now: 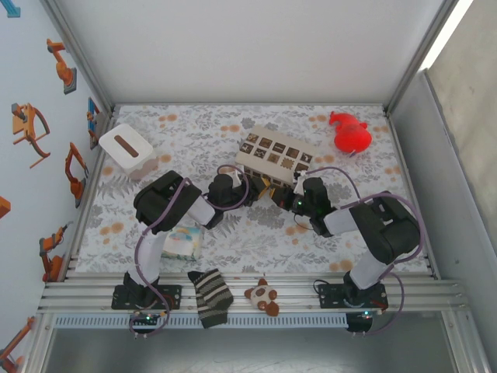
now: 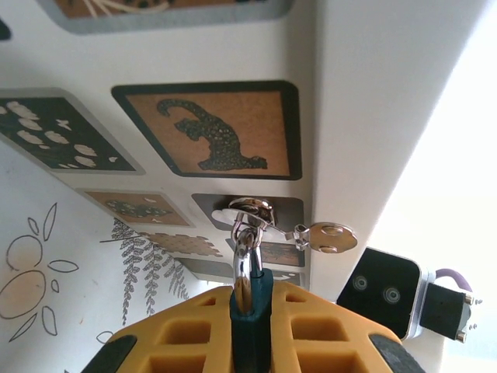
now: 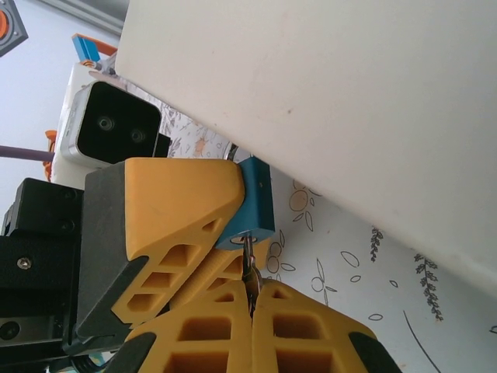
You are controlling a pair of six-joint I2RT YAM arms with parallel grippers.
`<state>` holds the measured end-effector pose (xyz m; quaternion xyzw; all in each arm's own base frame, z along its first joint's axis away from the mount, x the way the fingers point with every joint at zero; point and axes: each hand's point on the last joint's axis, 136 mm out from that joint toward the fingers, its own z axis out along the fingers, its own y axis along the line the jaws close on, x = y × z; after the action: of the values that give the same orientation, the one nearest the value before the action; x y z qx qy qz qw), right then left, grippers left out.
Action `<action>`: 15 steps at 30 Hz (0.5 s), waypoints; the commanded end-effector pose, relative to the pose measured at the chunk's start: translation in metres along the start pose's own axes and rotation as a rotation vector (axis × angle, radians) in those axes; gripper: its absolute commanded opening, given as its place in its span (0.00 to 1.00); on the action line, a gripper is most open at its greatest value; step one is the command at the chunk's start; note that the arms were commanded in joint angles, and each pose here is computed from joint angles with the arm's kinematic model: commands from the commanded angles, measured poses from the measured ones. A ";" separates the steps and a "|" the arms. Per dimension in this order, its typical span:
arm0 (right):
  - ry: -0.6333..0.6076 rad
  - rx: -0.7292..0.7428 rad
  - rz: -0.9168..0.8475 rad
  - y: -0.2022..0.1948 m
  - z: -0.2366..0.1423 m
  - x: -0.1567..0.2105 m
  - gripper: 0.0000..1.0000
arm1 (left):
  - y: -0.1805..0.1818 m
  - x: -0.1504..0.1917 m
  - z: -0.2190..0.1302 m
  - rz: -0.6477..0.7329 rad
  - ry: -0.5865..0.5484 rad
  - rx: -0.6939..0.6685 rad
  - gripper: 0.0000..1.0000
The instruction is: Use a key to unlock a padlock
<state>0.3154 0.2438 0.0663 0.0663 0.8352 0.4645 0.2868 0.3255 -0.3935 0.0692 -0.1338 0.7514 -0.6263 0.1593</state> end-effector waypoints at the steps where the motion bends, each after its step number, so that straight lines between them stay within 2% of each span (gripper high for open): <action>1: -0.023 -0.117 -0.004 0.038 -0.002 -0.021 0.00 | -0.005 0.004 -0.002 0.027 0.000 0.010 0.06; 15: -0.023 -0.138 -0.014 0.053 0.007 -0.045 0.00 | -0.010 0.008 0.000 0.033 0.012 0.017 0.03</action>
<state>0.3268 0.2481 0.0718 0.0845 0.8422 0.4728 0.2449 0.3339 -0.3900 0.0743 -0.1472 0.7435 -0.6269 0.1808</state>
